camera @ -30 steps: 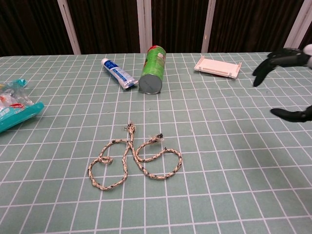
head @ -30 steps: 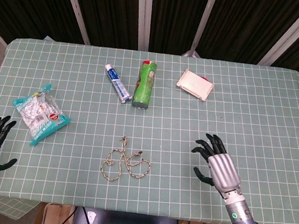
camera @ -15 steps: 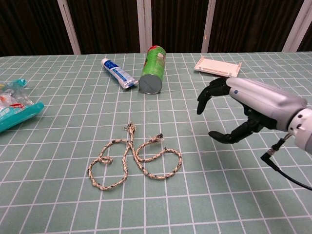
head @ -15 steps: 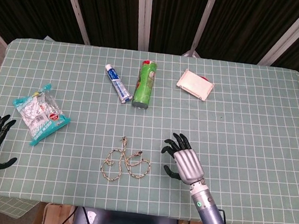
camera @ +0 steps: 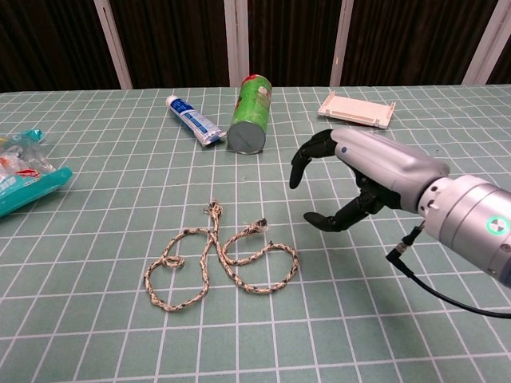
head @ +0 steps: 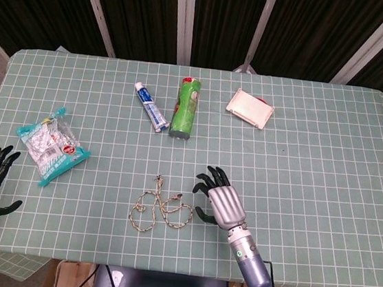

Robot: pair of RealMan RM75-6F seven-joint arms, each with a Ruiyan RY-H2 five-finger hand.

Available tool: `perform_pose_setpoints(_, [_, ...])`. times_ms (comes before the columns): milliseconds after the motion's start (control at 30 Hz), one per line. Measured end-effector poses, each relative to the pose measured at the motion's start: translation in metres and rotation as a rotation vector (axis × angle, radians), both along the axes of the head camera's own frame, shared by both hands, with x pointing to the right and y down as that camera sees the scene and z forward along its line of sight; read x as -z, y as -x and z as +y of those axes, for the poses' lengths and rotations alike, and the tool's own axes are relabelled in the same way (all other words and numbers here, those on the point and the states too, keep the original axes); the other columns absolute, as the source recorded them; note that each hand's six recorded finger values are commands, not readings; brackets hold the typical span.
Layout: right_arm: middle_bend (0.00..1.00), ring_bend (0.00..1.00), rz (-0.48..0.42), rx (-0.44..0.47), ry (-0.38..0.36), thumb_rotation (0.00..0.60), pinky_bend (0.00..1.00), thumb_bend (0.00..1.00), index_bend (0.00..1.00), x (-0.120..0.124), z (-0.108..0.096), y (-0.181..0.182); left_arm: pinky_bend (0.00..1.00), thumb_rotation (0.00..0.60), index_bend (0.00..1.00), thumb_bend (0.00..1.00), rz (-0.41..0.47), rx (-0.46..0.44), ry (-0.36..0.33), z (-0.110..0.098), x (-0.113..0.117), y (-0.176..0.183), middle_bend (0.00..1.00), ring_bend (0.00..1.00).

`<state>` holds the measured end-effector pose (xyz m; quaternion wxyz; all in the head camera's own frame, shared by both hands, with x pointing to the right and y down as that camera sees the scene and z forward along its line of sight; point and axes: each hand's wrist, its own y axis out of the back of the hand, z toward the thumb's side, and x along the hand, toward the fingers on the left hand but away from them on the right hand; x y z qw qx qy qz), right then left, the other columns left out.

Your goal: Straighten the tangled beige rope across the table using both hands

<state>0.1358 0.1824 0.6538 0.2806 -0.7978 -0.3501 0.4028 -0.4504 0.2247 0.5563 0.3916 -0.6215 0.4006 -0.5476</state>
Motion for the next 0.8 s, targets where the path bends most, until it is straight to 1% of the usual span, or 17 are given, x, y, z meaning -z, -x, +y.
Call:
perform_pose_setpoints(300, [0.25, 0.00, -0.018, 0.009, 0.015, 0.600, 0.00, 0.35, 0.46, -0.008, 0.002, 0.018, 0.00, 0.600, 0.06, 0.05, 0.005, 0.003, 0.002, -0.001, -0.001, 0.000, 0.00, 0.00])
perform_pose_setpoints(800, [0.25, 0.00, -0.024, 0.037, 0.052, 0.600, 0.00, 0.34, 0.50, -0.030, 0.017, 0.046, 0.00, 0.600, 0.06, 0.05, 0.023, 0.007, 0.019, -0.001, -0.004, 0.000, 0.00, 0.00])
